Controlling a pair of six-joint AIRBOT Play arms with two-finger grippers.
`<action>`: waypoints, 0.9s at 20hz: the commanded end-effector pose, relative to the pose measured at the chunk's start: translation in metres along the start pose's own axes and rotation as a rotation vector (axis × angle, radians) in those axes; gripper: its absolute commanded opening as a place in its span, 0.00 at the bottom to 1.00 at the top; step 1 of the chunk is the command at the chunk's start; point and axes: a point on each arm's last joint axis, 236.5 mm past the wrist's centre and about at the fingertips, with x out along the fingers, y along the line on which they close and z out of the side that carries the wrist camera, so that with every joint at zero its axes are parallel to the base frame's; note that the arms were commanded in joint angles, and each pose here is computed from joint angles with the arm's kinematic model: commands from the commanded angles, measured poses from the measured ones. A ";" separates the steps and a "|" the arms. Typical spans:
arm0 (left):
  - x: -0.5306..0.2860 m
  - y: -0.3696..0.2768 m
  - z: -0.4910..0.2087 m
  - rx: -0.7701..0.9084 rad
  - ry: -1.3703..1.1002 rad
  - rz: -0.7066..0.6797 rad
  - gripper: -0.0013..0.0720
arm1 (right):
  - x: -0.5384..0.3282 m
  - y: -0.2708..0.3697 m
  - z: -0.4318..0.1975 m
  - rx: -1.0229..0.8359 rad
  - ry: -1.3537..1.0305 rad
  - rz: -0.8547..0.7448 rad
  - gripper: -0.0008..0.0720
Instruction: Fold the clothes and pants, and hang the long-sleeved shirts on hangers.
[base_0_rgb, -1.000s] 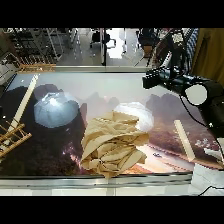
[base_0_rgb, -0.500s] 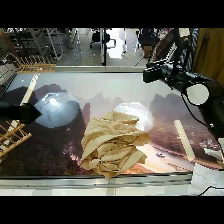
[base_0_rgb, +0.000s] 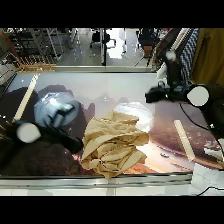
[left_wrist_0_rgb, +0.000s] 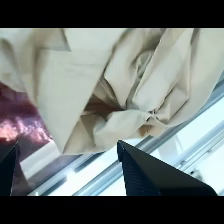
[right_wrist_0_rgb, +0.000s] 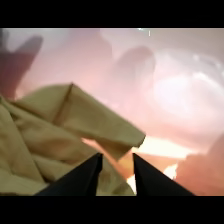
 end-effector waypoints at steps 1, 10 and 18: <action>0.059 -0.016 -0.031 0.094 0.052 -0.007 0.96 | 0.017 0.001 -0.109 0.231 0.355 0.133 0.51; 0.125 0.050 -0.019 -0.058 0.040 0.198 0.38 | 0.070 -0.012 -0.204 0.625 0.402 0.238 0.73; 0.004 0.053 0.116 -0.006 -0.368 0.272 0.04 | 0.080 0.025 -0.235 0.745 0.464 0.331 0.73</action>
